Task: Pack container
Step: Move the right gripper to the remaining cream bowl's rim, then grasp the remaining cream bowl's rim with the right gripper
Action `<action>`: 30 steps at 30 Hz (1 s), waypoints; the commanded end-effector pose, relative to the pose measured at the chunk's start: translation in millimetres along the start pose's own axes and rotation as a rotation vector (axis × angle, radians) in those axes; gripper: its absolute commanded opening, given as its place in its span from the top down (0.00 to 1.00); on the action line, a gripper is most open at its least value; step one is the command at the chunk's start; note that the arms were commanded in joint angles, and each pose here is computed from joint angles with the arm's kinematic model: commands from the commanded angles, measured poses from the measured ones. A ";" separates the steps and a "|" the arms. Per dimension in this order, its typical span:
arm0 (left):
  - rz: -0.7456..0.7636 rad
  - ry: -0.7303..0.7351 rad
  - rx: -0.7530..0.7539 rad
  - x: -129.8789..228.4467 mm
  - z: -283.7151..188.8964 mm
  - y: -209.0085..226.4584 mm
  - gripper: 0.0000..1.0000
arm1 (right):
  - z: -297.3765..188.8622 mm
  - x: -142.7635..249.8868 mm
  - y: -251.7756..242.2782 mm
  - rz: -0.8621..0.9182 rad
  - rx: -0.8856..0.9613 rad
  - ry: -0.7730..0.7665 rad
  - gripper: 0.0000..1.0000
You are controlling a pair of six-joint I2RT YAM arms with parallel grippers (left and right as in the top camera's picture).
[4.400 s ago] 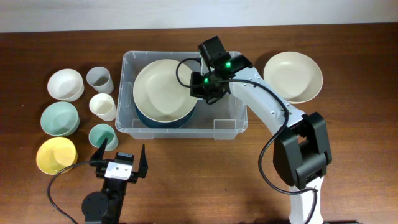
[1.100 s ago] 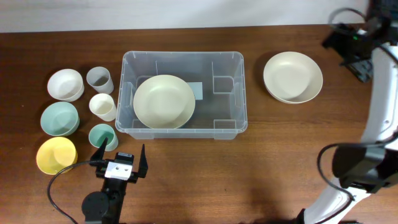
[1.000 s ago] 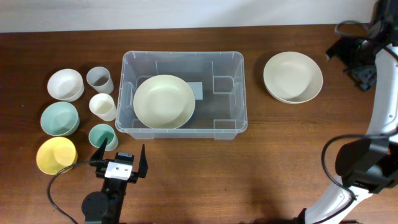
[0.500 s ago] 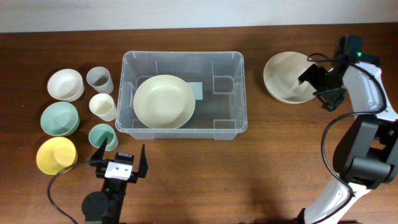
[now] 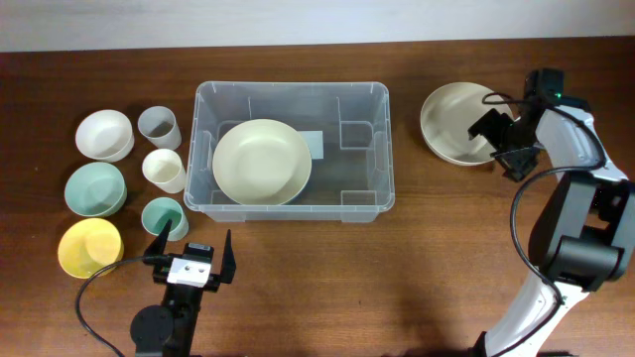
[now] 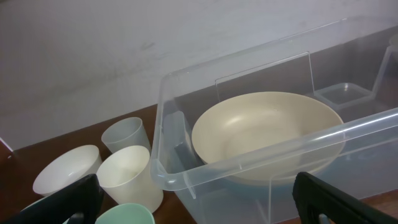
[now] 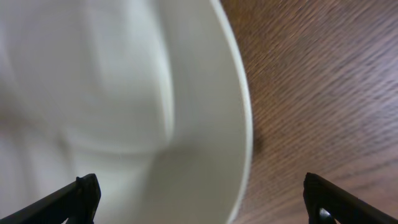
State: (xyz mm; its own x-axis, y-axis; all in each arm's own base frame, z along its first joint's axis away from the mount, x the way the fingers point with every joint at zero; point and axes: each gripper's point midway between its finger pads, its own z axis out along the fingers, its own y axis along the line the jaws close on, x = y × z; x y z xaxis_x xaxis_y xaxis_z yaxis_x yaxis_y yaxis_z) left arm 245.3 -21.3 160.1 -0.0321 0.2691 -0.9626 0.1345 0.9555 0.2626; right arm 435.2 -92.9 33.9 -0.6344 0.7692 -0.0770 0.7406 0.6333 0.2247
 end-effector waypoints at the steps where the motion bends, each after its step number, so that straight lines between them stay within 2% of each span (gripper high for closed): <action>1: 0.015 0.005 -0.012 1.6 -0.3 2.3 0.00 | 14.5 8.2 -1.6 0.000 0.014 0.033 0.00; 8: 0.015 0.005 -0.011 1.7 -0.3 2.1 0.00 | 21.1 8.4 -2.7 0.001 0.018 0.039 0.01; 11: 0.015 0.005 -0.012 1.6 -0.3 2.2 0.00 | 21.2 5.6 -0.6 -0.001 0.010 0.028 0.11; 13: 0.015 0.005 -0.012 1.6 -0.3 2.3 0.00 | 21.3 4.1 0.4 -0.002 0.006 0.022 0.21; 16: 0.015 0.005 -0.012 1.7 -0.3 2.2 0.00 | 21.5 2.2 1.7 0.004 0.000 0.014 0.30; 27: 0.015 0.005 -0.012 1.7 -0.3 2.2 0.00 | 21.7 -2.5 5.7 0.016 -0.017 -0.004 0.89; 29: 0.015 0.005 -0.012 1.7 -0.3 2.2 0.00 | 21.7 -2.7 5.7 0.027 -0.018 -0.004 0.96; 30: 0.015 0.005 -0.012 1.7 -0.3 2.2 0.00 | 21.7 -3.0 5.4 0.036 -0.018 -0.004 0.96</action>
State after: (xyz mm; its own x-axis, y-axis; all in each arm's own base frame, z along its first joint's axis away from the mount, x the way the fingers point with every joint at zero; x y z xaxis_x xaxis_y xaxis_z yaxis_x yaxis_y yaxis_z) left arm 245.3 -21.4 160.0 -0.0323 0.2691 -0.9626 0.1349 0.9554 0.2626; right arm 447.5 -94.4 22.1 -0.6102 0.7867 -0.0933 0.7504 0.6118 0.2503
